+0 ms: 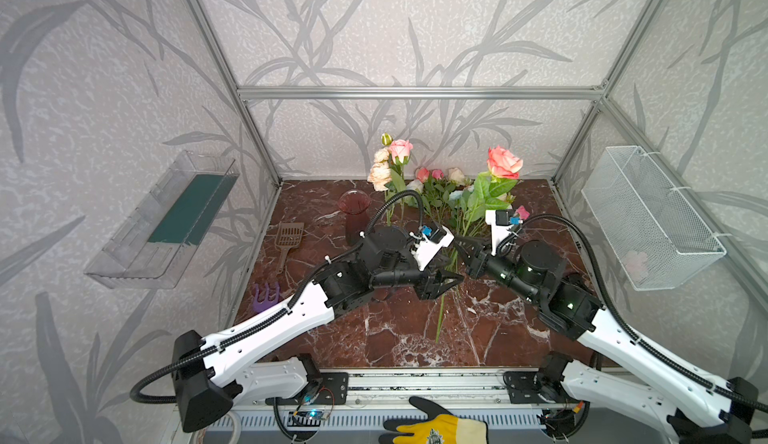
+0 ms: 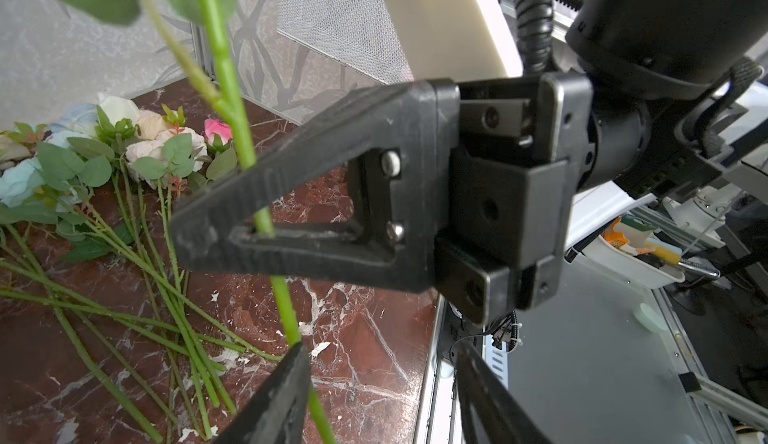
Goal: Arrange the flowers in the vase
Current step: 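Close the left gripper on the coral rose stem held by the right gripper, then lower the coral rose into the purple vase with the left gripper while right withdraws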
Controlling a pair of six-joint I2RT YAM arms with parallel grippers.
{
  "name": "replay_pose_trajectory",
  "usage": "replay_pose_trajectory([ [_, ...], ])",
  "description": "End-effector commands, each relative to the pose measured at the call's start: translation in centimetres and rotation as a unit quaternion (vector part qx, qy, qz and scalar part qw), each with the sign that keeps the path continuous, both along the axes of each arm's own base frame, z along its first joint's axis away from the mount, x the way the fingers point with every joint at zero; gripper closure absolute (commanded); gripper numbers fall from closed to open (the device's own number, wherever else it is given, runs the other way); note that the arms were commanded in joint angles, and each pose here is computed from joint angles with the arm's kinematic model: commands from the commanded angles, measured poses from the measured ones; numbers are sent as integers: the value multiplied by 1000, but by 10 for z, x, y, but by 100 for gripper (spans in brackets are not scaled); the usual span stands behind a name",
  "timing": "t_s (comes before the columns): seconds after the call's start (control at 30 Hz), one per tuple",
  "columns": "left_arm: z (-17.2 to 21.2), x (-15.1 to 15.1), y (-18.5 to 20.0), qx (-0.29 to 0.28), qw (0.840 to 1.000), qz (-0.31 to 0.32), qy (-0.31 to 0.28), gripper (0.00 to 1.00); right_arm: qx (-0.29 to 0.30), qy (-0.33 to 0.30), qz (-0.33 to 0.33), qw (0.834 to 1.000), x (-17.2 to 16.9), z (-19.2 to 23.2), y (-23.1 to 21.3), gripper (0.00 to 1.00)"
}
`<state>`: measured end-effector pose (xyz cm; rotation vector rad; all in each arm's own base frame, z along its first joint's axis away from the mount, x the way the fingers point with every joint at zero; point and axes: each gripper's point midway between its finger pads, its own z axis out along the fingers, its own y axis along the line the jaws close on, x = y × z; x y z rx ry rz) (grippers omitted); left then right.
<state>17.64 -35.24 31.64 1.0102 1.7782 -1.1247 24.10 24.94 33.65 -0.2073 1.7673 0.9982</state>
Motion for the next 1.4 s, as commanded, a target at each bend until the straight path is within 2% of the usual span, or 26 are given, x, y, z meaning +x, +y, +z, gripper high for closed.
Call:
replay_pose_trajectory([
  [0.0, 5, 1, -5, -7, 1000, -7, -3, 51, 14, -41, -12, 999, 2, 28, 0, 98],
  [0.23, -1, 17, 1, 2, 999, 43, -17, 69, 31, -42, 3, 999, -4, 35, 6, 99],
  [0.33, 1, 22, 7, 8, 998, 61, -30, 71, 29, -47, 4, 998, -6, 38, 5, 99],
  [0.37, 4, 22, 10, 5, 997, 67, -34, 69, 26, -49, 0, 998, -6, 38, 3, 99],
  [0.47, 12, 25, 19, -4, 995, 84, -49, 50, 26, -60, -17, 998, -4, 38, -4, 99],
  [0.57, 16, 28, 25, -1, 994, 95, -58, 42, 25, -66, -27, 997, -5, 41, -10, 99],
  [0.7, 8, 25, 14, 3, 997, 68, -30, 40, 40, -61, -11, 997, -8, 43, -4, 99],
  [0.8, -2, 19, 2, 6, 999, 34, -4, 42, 48, -53, 0, 997, -7, 41, 2, 99],
  [0.9, -5, 14, -5, -3, 1000, 13, 10, 51, 56, -45, 8, 997, -7, 38, 8, 99],
  [1.03, -1, 17, -1, -15, 1000, 27, -2, 79, 55, -39, 20, 998, -8, 34, 15, 99],
  [1.17, 6, 22, 8, -26, 998, 55, -24, 100, 52, -36, 26, 998, -9, 33, 18, 98],
  [1.2, 8, 23, 10, -29, 997, 60, -28, 100, 52, -36, 30, 998, -10, 33, 19, 97],
  [1.27, 10, 26, 14, -33, 996, 74, -35, 100, 47, -34, 34, 998, -11, 35, 20, 89],
  [1.33, 14, 28, 18, -35, 995, 83, -40, 100, 49, -38, 41, 997, -13, 38, 21, 71],
  [1.37, 16, 30, 21, -37, 994, 90, -44, 100, 49, -40, 43, 997, -14, 39, 21, 66],
])
